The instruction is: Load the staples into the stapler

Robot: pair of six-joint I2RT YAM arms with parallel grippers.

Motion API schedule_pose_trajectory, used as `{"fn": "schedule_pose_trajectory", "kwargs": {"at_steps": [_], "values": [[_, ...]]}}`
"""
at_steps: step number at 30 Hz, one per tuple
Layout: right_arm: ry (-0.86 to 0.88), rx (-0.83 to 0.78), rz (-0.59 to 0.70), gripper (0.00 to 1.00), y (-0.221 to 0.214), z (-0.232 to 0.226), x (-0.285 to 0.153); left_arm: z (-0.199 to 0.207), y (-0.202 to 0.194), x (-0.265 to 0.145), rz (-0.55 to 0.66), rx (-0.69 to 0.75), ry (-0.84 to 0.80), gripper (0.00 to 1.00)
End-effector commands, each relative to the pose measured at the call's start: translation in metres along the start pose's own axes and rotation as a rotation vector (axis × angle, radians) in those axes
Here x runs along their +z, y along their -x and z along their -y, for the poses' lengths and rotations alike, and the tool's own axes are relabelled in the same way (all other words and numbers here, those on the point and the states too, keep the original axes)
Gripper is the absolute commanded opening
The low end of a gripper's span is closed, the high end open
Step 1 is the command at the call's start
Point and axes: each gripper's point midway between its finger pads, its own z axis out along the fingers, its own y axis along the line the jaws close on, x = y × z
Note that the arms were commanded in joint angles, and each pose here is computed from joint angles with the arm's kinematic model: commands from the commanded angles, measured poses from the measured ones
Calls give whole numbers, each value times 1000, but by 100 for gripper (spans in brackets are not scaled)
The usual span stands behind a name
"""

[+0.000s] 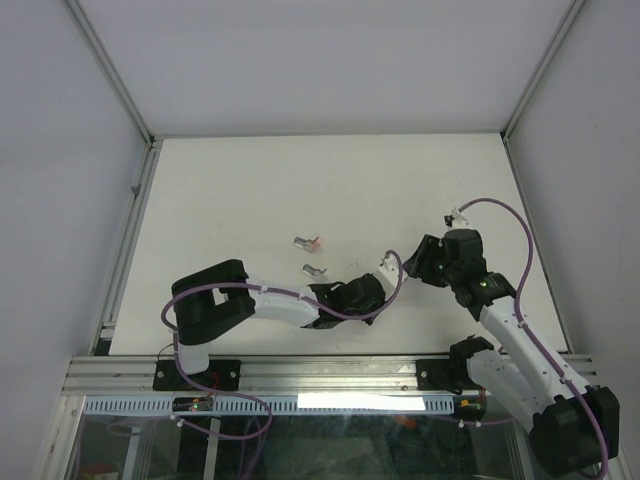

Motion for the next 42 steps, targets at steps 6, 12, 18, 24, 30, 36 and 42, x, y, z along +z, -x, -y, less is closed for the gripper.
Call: {"fn": "schedule_pose_trajectory", "kwargs": {"at_steps": [6, 12, 18, 24, 30, 36, 42], "values": [[72, -7, 34, 54, 10, -13, -2, 8, 13, -2, 45, 1, -15, 17], [143, 7, 16, 63, 8, -28, -12, 11, 23, -11, 91, -70, -39, 13], [185, 21, 61, 67, 18, -38, -33, 3, 62, -36, 180, -223, -74, 12], [241, -26, 128, 74, 44, -57, -57, -20, 95, -81, 302, -376, -182, 12], [648, -53, 86, 77, 39, -124, -86, -45, 125, -133, 453, -504, -280, 14], [991, -58, 80, 77, 34, -164, -120, -46, 155, -179, 584, -561, -400, 14], [1108, -51, 100, 77, 34, -179, -137, -35, 179, -214, 673, -579, -515, 14]]}}
